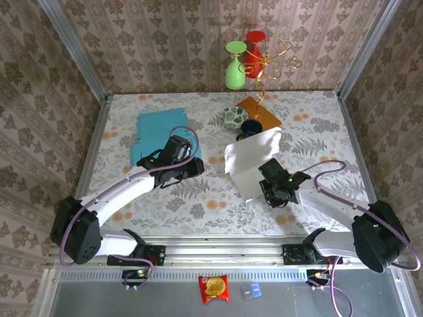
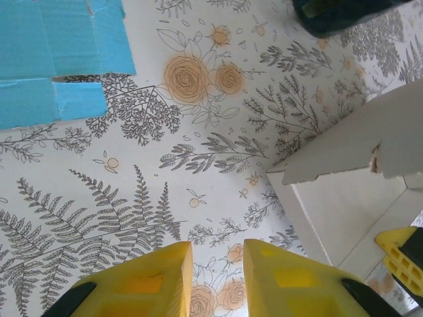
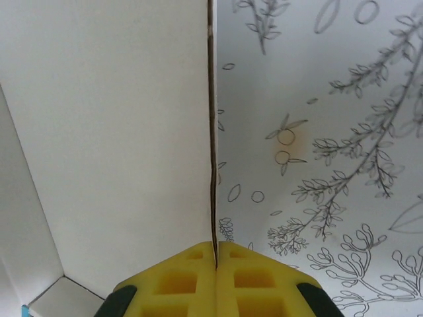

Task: Fold the paper box

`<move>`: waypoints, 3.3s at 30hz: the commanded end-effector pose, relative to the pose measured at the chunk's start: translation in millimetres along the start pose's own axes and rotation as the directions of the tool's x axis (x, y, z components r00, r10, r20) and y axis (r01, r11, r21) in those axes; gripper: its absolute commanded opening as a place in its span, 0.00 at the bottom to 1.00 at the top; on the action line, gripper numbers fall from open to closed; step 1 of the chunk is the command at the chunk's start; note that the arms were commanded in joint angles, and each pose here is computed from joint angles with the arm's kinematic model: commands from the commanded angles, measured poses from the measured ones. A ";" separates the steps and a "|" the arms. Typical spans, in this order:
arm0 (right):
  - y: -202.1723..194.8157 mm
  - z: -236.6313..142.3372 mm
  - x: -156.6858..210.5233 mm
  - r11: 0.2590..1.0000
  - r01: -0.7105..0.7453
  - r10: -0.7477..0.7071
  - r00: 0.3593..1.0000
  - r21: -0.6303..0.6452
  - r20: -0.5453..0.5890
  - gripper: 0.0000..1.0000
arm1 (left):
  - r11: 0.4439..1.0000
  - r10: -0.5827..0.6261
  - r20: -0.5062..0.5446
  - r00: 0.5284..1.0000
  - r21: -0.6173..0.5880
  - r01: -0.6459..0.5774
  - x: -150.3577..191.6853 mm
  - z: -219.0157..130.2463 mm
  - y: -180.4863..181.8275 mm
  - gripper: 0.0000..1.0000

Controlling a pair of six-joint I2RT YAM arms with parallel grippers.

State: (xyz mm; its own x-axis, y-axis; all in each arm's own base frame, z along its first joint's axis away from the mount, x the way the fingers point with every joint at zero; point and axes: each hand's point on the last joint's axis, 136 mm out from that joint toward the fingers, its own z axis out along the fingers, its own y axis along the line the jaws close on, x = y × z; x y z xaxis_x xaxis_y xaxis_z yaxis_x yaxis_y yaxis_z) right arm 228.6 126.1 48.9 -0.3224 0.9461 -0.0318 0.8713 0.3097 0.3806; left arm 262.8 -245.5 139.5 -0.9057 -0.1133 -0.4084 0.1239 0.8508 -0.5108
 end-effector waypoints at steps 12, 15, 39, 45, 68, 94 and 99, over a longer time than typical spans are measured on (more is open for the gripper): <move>-2.8 6.7 12.1 0.982 -0.170 0.165 0.985 0.085 0.055 0.10 | 0.936 0.323 -0.004 0.946 0.152 -0.319 4.4 -10.4 -28.4 0.38; -3.5 2.9 11.2 0.986 -0.147 0.143 0.988 0.082 0.052 0.28 | 0.907 0.388 -0.001 0.922 0.180 -0.381 3.5 -9.4 -35.5 0.43; 92.4 -127.1 -105.4 0.386 0.922 -0.913 0.387 -0.033 0.133 0.66 | 0.652 0.756 -0.110 0.645 0.196 -0.732 -4.0 44.5 -87.7 0.58; 110.7 -104.2 -104.3 0.274 0.959 -0.957 0.279 -0.073 0.081 0.66 | 0.628 0.778 -0.149 0.610 0.198 -0.753 -3.5 63.5 -87.1 0.55; 137.6 -79.0 -119.6 0.190 0.981 -0.977 0.193 -0.045 0.094 0.58 | 0.562 0.826 -0.210 0.523 0.241 -0.791 3.3 79.3 -84.3 0.17; 129.1 -99.4 -49.1 -0.088 0.977 -0.971 -0.041 -0.195 0.234 0.65 | 0.418 0.902 -0.206 0.379 0.196 -0.887 -18.3 14.3 0.8 0.00; 137.9 -83.9 -41.6 -0.100 0.972 -0.978 -0.057 -0.212 0.203 0.65 | 0.416 0.899 -0.221 0.377 0.167 -0.894 -22.1 18.1 12.1 0.00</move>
State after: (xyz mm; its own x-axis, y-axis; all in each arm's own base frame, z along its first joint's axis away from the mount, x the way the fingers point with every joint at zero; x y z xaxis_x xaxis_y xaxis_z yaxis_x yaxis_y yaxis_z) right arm 325.6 113.9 184.7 -0.7690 -0.3032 -0.5628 -0.4440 0.8867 0.1289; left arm 291.6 -247.5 130.0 -0.3536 0.8187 -0.4525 0.9181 0.3964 -0.0002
